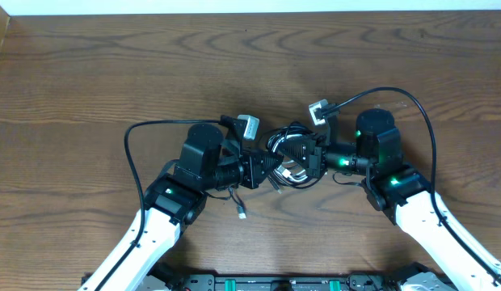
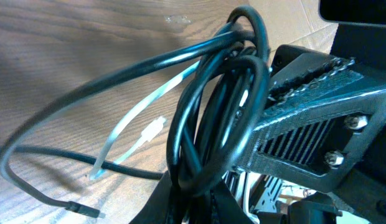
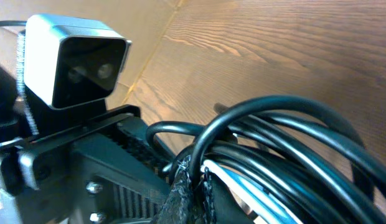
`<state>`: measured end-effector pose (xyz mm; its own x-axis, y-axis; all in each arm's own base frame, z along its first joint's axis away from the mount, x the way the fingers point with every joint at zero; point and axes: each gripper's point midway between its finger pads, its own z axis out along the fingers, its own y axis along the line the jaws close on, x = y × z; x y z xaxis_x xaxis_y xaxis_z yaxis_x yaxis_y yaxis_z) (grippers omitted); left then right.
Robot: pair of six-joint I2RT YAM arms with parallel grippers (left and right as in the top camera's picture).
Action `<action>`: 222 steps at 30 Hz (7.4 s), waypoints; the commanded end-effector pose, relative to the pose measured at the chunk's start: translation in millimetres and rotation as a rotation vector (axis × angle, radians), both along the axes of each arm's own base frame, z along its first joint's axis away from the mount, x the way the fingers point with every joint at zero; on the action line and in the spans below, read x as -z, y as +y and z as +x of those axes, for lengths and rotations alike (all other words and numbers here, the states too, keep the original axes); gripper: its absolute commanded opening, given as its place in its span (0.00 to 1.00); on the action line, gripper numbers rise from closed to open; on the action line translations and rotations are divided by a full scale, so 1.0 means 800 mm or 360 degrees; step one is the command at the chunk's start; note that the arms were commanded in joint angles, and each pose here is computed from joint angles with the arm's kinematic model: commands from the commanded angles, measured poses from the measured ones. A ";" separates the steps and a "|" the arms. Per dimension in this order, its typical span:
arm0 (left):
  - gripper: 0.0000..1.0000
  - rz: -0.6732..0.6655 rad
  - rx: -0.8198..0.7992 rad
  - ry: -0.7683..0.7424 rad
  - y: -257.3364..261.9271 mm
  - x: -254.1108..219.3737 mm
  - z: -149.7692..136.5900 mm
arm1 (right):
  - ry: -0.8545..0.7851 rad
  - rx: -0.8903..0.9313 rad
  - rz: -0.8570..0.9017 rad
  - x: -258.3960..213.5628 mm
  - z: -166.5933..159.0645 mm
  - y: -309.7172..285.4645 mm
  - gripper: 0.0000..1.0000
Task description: Untangle cables
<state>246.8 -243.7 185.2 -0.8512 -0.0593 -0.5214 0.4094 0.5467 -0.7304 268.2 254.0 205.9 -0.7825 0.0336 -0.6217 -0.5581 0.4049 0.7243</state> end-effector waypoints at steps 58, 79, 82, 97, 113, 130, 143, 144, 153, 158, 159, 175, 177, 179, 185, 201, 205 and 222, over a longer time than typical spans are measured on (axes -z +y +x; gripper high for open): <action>0.08 0.0193 -0.0227 -0.0041 0.024 0.020 0.024 | -0.0076 -0.0090 0.0097 -0.020 0.003 -0.021 0.34; 0.08 0.0206 0.0007 -0.0212 0.012 0.013 0.010 | 0.0105 0.0192 0.0210 -0.038 0.028 -0.006 0.29; 0.08 0.0203 0.0007 -0.0216 0.012 0.013 0.011 | 0.0148 0.0206 0.0207 -0.031 0.031 -0.006 0.29; 0.08 0.0222 0.0145 -0.0384 0.006 0.006 0.006 | 0.0415 0.0096 0.0407 -0.017 0.040 0.036 0.29; 0.08 0.0362 0.0217 -0.0617 0.011 0.009 0.014 | 0.0699 -0.0036 0.0496 -0.022 0.020 0.045 0.37; 0.08 0.0435 0.0248 -0.0604 0.017 0.021 0.009 | 0.0631 0.0072 0.0635 -0.049 0.049 0.023 0.04; 0.08 0.0618 0.0201 -0.0490 0.038 0.051 0.006 | 0.0532 0.0325 0.0821 -0.082 0.109 -0.083 0.01; 0.08 0.0670 0.0154 -0.0495 0.045 0.054 0.012 | 0.0546 0.0329 0.0833 -0.084 0.110 -0.089 0.01; 0.08 0.1306 -0.0570 -0.0690 0.150 0.045 0.089 | 0.0489 0.0097 0.0699 -0.074 0.083 -0.112 0.01; 0.08 0.1542 -0.1134 -0.0873 0.214 -0.007 0.121 | 0.0400 -0.0125 0.0586 -0.059 0.055 -0.114 0.02; 0.08 0.1513 -0.1184 -0.0908 0.214 -0.016 0.125 | 0.0372 -0.0151 0.0573 -0.056 0.052 -0.114 0.02; 0.08 0.0702 -0.0205 -0.0799 0.058 0.008 0.074 | -0.0077 -0.0253 0.0303 -0.002 0.039 -0.049 0.27; 0.08 0.0634 -0.0140 -0.0774 0.048 0.007 0.066 | -0.0158 -0.0298 0.0269 0.000 0.032 -0.033 0.30; 0.07 0.0594 -0.0133 -0.0744 0.045 0.006 0.063 | -0.0187 -0.0306 0.0241 0.003 0.029 -0.019 0.32; 0.08 0.0530 -0.0187 -0.0680 0.044 0.003 0.064 | -0.0244 -0.0383 0.0196 0.008 0.012 0.011 0.32; 0.08 0.0262 -0.0235 -0.0375 0.028 -0.001 0.050 | -0.0434 -0.0184 -0.0187 0.061 0.038 0.007 0.39; 0.08 0.0196 -0.0159 -0.0333 0.018 -0.004 0.039 | -0.0523 -0.0218 -0.0245 0.065 0.033 0.016 0.45; 0.08 0.0101 -0.0012 -0.0302 0.004 -0.011 0.021 | -0.0566 -0.0156 -0.0457 0.090 0.037 0.017 0.25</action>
